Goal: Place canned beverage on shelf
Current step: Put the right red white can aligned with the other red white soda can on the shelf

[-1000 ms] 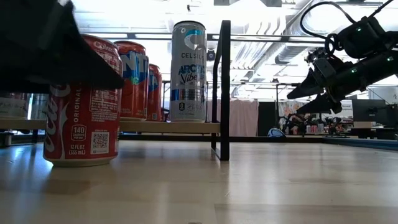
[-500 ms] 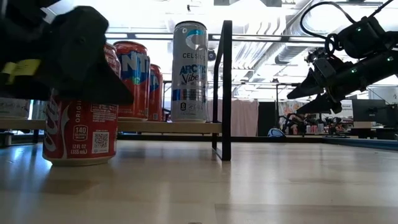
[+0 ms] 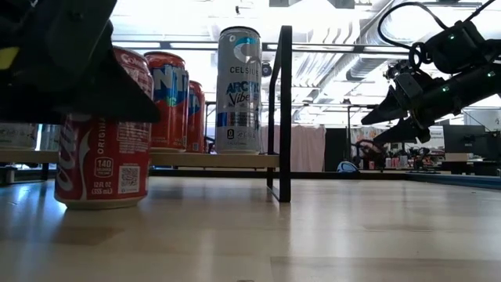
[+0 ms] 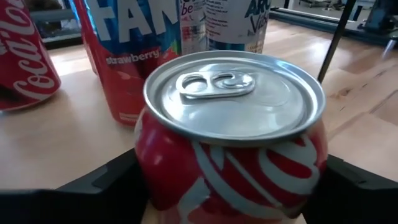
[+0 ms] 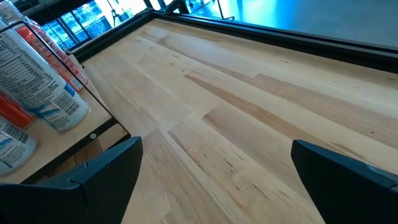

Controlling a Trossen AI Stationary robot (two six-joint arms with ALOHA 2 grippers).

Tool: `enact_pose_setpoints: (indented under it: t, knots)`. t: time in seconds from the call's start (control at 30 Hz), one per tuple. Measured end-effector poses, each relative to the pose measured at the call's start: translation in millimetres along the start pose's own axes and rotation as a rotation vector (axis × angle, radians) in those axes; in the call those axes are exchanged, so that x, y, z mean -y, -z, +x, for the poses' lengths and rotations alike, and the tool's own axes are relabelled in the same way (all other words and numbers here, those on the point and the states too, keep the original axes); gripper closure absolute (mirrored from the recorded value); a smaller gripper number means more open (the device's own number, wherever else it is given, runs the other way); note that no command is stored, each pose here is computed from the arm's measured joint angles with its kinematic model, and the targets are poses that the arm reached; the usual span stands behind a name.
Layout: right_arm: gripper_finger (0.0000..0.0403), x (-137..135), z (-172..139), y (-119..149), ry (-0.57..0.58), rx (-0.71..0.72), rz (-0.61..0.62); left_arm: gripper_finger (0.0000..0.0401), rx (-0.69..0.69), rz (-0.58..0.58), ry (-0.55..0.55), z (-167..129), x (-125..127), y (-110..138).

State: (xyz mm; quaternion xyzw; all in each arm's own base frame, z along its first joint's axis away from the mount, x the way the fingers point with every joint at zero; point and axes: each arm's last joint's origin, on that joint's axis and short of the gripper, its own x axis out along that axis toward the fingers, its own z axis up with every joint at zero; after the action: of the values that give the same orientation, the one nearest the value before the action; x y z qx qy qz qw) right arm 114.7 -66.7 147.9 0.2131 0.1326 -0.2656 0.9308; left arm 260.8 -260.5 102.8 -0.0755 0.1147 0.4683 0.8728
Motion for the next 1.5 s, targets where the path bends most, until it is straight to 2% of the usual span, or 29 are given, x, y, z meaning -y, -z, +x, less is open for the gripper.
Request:
enact_pose_setpoints:
  t: [0.2, 0.63, 0.97, 1.1, 1.2, 1.5]
  knots:
    - [0.0004, 0, 0, 0, 0.0, 0.0, 0.0, 0.0141, -0.043, -0.021, -0.016, -5, 9, -7]
    - [0.0004, 0, 0, 0, 0.0, 0.0, 0.0, 0.0142, -0.092, -0.057, -0.014, -17, 23, -22]
    - [0.0004, 0, 0, 0, 0.0, 0.0, 0.0, 0.0142, -0.101, -0.101, 0.0, -23, 23, -24]
    - [0.0004, 0, 0, 0, 0.0, 0.0, 0.0, 0.0139, -0.117, -0.129, 0.013, -29, 24, -34]
    - [0.0004, 0, 0, 0, 0.0, 0.0, 0.0, 0.0135, -0.175, -0.149, -0.02, -33, 23, -43]
    - [0.0004, 0, 0, 0, 0.0, -0.001, 0.0, 0.0132, -0.224, -0.116, -0.038, -34, 17, -58]
